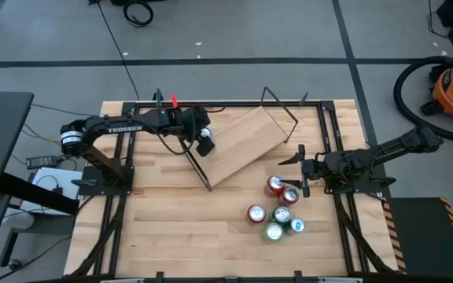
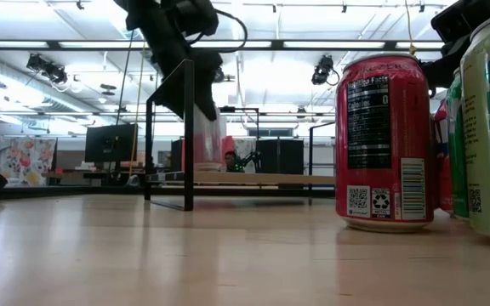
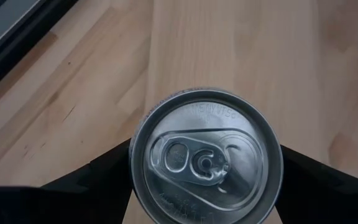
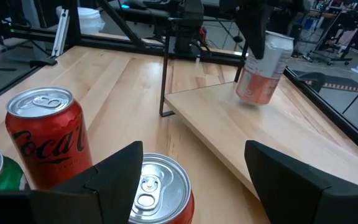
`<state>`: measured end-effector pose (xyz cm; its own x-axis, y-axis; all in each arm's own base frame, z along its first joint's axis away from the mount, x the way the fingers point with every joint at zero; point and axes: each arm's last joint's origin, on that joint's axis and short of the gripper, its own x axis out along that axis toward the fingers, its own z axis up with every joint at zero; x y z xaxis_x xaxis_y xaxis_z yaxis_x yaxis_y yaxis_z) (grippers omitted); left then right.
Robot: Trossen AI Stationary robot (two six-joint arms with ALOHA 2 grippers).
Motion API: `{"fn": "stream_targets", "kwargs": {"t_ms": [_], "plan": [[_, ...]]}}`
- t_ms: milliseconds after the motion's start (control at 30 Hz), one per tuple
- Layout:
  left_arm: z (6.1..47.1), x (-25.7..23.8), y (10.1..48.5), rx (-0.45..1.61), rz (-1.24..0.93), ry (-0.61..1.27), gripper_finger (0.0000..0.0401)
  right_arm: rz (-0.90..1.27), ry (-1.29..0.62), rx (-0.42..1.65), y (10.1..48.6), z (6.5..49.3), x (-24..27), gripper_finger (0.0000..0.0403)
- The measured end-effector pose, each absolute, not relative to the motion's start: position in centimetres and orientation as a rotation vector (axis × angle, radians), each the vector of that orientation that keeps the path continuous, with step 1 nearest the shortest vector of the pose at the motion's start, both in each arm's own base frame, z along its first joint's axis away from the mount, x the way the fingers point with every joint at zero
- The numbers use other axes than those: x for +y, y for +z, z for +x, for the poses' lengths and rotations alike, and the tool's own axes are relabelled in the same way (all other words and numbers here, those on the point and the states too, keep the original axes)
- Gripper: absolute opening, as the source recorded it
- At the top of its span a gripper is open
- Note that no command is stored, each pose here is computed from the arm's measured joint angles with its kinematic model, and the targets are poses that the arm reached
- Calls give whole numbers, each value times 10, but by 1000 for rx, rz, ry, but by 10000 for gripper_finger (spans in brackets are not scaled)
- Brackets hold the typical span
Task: Place canned beverage on shelf
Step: Put the orange white soda can on the shelf
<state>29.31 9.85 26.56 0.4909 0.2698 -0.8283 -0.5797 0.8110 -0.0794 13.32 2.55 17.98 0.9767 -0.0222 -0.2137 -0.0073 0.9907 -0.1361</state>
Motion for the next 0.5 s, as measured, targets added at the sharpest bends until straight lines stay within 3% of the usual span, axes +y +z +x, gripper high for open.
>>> {"fn": "stream_targets", "kwargs": {"t_ms": [500], "plan": [[291, 85, 262, 995, -308, 556, 312, -137, -7, 217, 180, 133, 25, 292]]}}
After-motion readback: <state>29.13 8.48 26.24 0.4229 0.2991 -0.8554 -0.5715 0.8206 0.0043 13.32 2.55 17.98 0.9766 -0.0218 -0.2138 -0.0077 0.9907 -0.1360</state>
